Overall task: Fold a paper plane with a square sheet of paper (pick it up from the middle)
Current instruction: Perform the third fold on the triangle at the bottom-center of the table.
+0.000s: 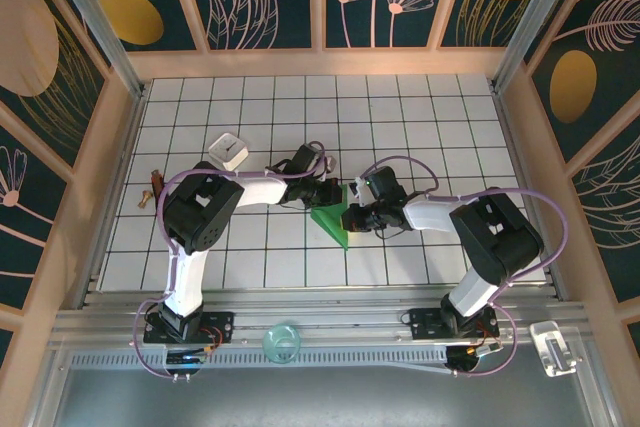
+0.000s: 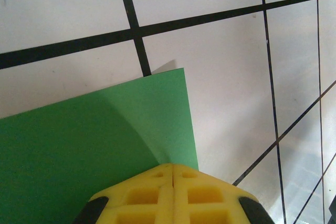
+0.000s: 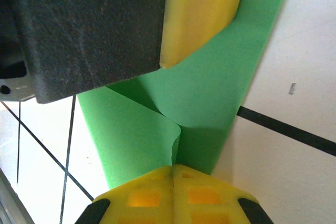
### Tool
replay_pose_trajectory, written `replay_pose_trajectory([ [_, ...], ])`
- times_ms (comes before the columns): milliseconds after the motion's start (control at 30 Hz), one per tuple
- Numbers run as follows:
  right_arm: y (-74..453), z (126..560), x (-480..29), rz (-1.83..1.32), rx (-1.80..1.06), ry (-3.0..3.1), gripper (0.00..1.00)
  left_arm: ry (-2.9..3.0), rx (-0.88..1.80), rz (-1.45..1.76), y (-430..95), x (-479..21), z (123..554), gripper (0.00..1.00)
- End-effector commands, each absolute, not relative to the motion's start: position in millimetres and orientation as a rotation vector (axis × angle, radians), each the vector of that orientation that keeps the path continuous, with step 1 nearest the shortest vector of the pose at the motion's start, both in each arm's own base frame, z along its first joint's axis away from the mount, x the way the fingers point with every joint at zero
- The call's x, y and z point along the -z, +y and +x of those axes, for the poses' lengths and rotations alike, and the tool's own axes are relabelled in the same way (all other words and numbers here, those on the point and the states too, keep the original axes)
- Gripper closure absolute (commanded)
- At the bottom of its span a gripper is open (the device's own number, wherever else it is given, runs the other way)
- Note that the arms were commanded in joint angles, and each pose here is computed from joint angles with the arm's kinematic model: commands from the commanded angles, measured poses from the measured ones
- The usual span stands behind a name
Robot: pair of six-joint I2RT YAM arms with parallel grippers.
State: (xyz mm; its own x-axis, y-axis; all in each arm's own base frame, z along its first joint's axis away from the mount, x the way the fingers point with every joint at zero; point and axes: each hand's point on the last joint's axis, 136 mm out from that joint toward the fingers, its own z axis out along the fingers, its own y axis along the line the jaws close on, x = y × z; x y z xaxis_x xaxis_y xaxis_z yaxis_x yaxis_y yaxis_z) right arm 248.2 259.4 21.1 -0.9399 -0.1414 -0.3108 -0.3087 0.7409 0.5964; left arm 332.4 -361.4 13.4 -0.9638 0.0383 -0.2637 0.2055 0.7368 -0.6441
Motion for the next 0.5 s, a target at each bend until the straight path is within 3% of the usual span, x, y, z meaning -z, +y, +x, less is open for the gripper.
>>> replay_pose_trajectory([
  [0, 261.3, 250.4, -22.3, -0.384, -1.003, 2.69, 1.0, 2.914, 0.878, 0.166, -334.2, 41.4, 302.0, 1.0],
  [467, 262.0, 252.6, -14.2, -0.378, -0.984, 2.712, 1.0, 2.912, 0.878, 0.169, -333.5, 40.5, 301.9, 1.0],
])
